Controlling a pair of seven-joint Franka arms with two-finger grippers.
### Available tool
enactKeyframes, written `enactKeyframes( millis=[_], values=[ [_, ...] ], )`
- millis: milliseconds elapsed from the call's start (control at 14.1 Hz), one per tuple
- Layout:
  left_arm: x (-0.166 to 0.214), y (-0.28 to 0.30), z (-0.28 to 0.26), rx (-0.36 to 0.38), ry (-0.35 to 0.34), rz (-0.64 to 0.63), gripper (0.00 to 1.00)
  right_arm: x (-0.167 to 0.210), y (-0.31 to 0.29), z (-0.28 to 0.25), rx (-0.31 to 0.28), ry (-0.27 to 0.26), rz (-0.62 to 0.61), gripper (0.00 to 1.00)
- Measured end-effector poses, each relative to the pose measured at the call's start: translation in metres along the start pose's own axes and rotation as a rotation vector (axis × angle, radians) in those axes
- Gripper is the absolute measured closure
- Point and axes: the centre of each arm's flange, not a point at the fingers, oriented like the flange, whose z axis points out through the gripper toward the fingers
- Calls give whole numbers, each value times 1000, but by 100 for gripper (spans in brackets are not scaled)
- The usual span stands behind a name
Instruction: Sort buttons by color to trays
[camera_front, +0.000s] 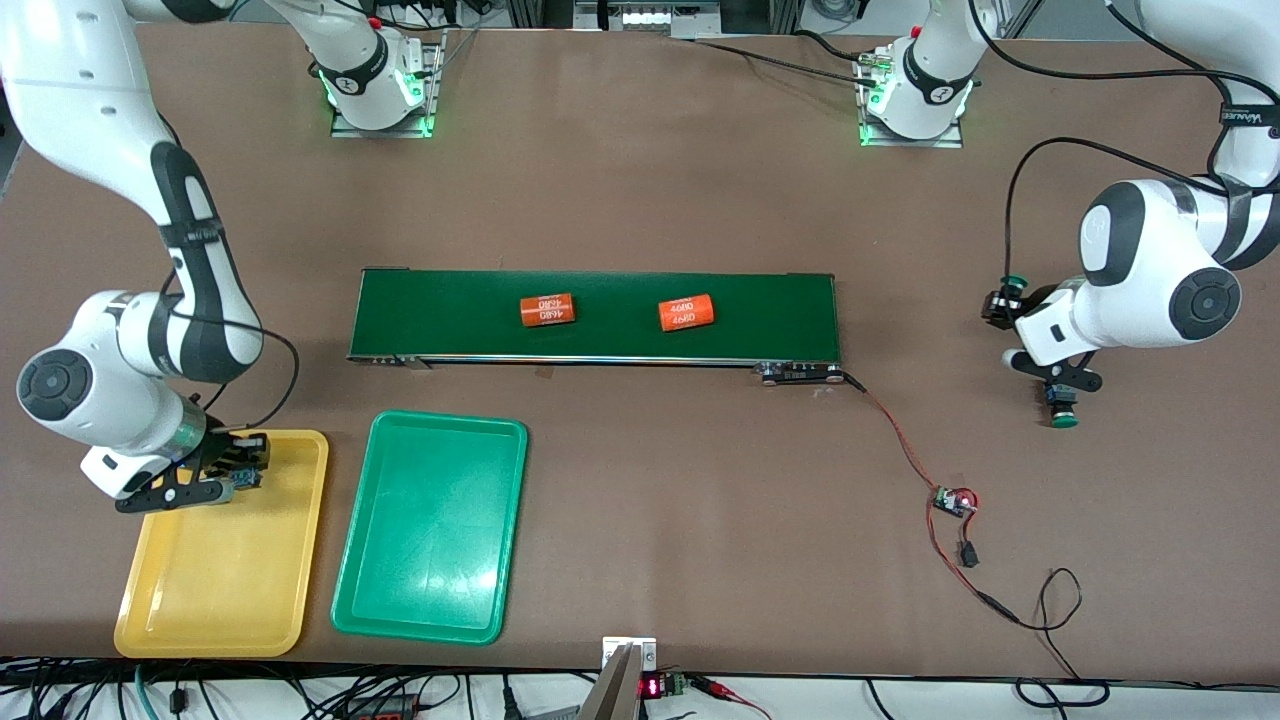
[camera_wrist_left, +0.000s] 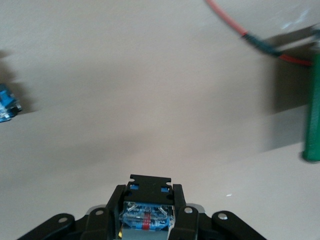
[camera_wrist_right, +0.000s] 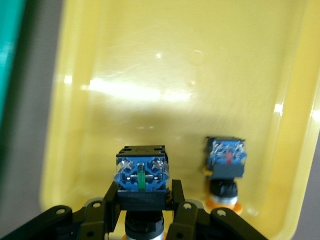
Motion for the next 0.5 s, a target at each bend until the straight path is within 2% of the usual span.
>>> enactKeyframes(
  millis=[213,355,426,497],
  values=[
    [10,34,-11,-8,10,-39,58,0,10,26,-6,19,7,57],
    [17,69,-12,-53,16,-79,58,1,9,35,-7,26,5,57],
    [20,88,-13,-85,20,-95,58,1,7,37,-5,25,3,52],
    [23,108,-16,-115,26,-112,58,1,5,38,-5,26,0,42]
  ],
)
